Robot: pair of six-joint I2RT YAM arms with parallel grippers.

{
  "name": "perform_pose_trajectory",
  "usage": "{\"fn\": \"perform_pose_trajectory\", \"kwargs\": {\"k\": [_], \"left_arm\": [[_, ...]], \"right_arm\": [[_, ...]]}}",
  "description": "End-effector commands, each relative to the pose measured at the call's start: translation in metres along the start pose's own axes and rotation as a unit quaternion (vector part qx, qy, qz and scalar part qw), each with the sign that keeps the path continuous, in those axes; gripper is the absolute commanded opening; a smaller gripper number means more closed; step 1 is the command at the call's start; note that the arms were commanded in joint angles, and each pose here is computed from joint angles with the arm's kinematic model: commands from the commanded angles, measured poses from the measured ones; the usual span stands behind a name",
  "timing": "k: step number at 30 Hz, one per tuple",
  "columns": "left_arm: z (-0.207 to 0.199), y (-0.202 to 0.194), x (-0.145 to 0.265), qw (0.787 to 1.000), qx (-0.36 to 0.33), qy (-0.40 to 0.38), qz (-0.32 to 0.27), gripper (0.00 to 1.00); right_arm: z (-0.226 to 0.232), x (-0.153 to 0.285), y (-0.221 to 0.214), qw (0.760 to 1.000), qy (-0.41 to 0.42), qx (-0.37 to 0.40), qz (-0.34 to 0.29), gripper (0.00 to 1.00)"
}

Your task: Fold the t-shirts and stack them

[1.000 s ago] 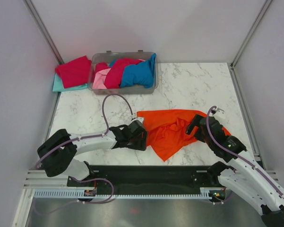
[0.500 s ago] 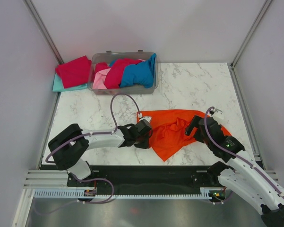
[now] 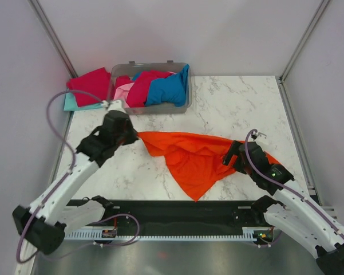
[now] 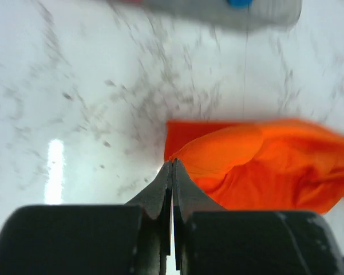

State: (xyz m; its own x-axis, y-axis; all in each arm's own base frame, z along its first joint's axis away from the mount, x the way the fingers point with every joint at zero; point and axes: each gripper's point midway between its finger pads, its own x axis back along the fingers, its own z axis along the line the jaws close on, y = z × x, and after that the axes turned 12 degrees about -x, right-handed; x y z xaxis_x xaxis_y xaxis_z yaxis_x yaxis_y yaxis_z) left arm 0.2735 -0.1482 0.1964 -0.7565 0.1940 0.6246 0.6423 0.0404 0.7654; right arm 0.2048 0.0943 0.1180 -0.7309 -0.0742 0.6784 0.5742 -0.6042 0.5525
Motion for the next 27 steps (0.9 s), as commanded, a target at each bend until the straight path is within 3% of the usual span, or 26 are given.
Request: {"fn": "perform_pose_trajectory", "kwargs": {"k": [1,4,7,10,15,27], "left_arm": [[0.058,0.003,0.037,0.997,-0.035,0.072,0.000,0.02],[0.066,-0.013,0.028,0.997,-0.035,0.067,0.012,0.02],[0.060,-0.040,0.014,0.998,-0.035,0.036,0.043,0.02],[0.053,-0.036,0.014,0.998,-0.039,0.018,0.042,0.02],[0.052,-0.036,0.015,0.998,-0.045,0.011,0.038,0.02],[0.052,-0.034,0.020,0.999,-0.041,0.008,0.025,0.02]], "right_arm": [[0.004,-0.008,-0.006,1.000,0.005,-0.017,0.008,0.98],[0.010,-0.015,-0.012,0.999,0.009,-0.022,0.023,0.95],[0.032,-0.018,-0.027,0.998,0.044,-0.009,0.054,0.85],[0.059,-0.013,-0.048,0.995,0.066,0.026,0.073,0.79],[0.070,-0.020,-0.077,0.994,0.035,0.067,0.079,0.70],[0.079,-0.036,-0.121,0.989,0.015,0.106,0.097,0.67]]}}
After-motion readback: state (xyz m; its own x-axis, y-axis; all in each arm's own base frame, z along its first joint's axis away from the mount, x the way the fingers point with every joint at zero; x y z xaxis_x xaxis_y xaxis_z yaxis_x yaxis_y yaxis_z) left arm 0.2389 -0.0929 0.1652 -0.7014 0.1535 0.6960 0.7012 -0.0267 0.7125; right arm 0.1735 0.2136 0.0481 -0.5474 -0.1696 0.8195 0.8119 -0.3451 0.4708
